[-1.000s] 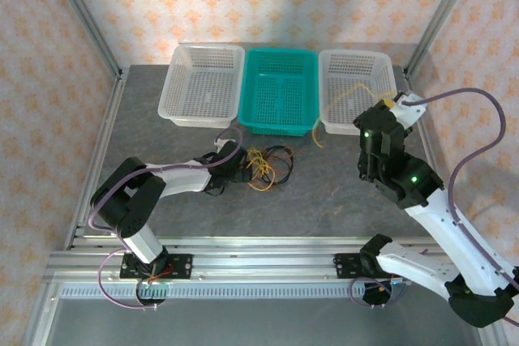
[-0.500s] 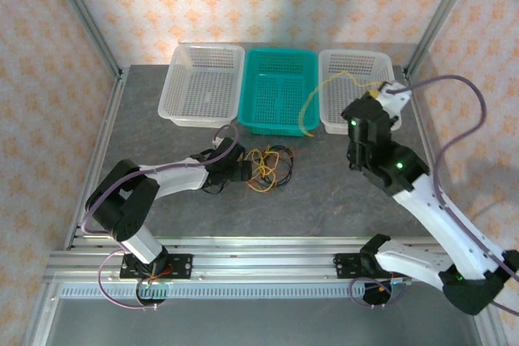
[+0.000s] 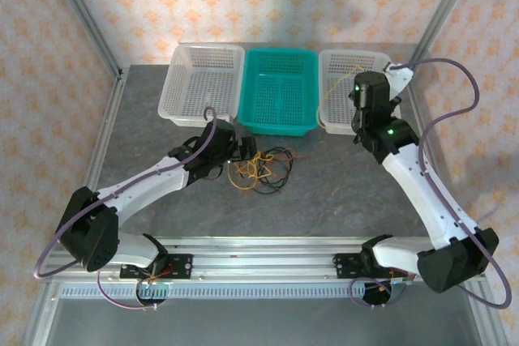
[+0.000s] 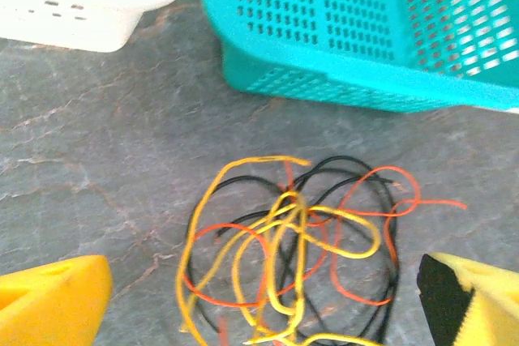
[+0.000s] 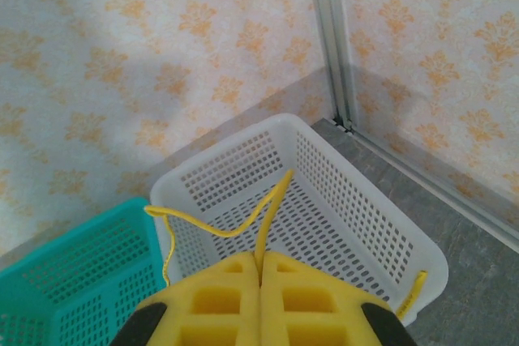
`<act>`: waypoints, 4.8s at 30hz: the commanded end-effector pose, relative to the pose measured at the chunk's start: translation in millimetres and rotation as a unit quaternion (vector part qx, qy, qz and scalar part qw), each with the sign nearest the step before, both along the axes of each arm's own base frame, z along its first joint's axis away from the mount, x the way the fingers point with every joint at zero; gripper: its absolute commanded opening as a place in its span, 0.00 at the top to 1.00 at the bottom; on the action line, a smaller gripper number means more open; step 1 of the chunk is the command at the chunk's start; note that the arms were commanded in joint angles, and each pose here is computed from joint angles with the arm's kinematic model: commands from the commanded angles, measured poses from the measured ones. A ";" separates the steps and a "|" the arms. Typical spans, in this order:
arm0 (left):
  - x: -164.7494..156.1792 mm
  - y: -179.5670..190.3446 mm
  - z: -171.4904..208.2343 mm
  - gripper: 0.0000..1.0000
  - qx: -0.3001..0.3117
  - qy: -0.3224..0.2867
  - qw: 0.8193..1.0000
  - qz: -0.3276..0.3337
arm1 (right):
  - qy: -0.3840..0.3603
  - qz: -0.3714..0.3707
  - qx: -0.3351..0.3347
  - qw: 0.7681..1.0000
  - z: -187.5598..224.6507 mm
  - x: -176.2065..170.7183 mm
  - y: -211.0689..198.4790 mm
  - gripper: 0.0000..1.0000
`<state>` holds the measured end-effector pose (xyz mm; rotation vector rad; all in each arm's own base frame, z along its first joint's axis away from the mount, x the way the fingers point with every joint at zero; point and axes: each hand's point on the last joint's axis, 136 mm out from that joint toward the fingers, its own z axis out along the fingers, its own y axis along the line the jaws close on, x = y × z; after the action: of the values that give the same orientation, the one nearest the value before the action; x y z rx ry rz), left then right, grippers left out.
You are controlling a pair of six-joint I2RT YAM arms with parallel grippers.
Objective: Untangle the cables
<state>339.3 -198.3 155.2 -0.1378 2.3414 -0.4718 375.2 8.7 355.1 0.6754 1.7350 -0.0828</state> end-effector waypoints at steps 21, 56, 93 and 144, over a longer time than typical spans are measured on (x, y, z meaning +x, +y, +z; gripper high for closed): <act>14.2 -23.2 36.8 0.01 -0.106 -0.055 0.993 -0.023 | -0.020 -0.091 0.040 0.995 -25.3 110.3 -96.0 1.00; 10.3 -19.1 28.8 0.01 -0.124 -0.044 0.991 -0.003 | 0.109 -0.018 0.060 0.992 -102.5 165.9 -76.8 0.13; 24.1 -17.1 49.8 0.01 -0.221 -0.050 0.974 -0.006 | 0.133 0.487 0.151 0.850 -179.0 -92.0 241.1 0.29; 0.9 93.3 47.9 0.01 -0.092 -0.059 0.991 0.071 | 0.226 0.411 0.106 0.877 -267.9 -71.4 258.6 1.00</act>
<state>354.7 -96.6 238.7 -0.3869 2.0528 -0.5706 299.3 266.5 70.7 -0.0335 2.4045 0.5663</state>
